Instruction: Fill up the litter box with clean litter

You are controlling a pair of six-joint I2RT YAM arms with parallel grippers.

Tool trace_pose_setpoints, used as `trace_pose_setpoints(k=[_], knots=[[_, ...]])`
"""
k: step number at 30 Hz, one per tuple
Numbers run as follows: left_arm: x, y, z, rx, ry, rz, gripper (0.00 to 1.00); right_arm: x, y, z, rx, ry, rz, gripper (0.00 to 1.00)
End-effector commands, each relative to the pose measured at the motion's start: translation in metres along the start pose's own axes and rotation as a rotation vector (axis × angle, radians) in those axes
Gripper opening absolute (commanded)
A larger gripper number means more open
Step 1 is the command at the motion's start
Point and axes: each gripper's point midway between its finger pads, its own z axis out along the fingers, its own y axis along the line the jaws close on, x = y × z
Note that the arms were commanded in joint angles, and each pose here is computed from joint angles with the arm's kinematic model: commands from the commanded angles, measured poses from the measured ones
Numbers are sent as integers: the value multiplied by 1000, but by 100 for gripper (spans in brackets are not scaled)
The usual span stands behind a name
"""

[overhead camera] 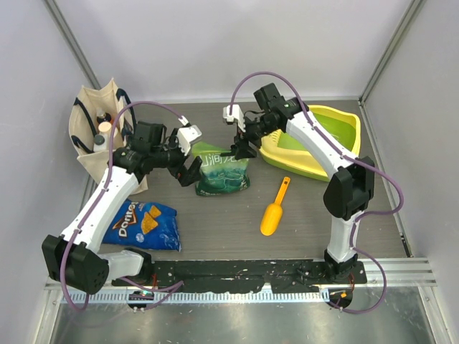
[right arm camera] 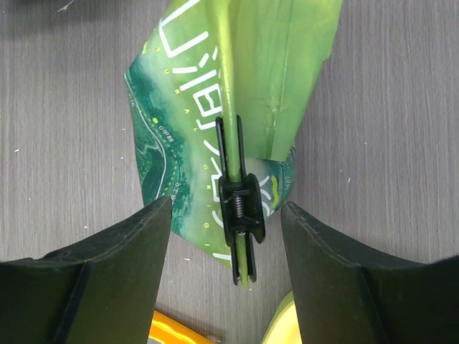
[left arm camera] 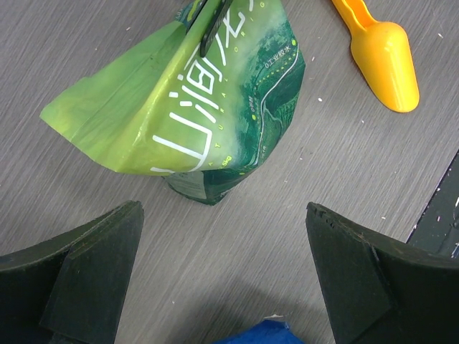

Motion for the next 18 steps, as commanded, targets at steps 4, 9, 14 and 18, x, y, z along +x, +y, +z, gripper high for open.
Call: trace_pose_setpoints(k=[4,9,14,18], knots=[[-5,0,-6,-17,-24,22,100,-10,-14,0,63,-12,-37,57],[-3,1,-5,-19,-22,21,100,-10,-17,2,76,-9,-43,46],[-2,1,-4,-16,-19,17,100,-17,-15,-4,70,-21,-75,6],[-3,2,-2,-11,-20,13,100,-49,-13,-24,111,-104,-81,2]])
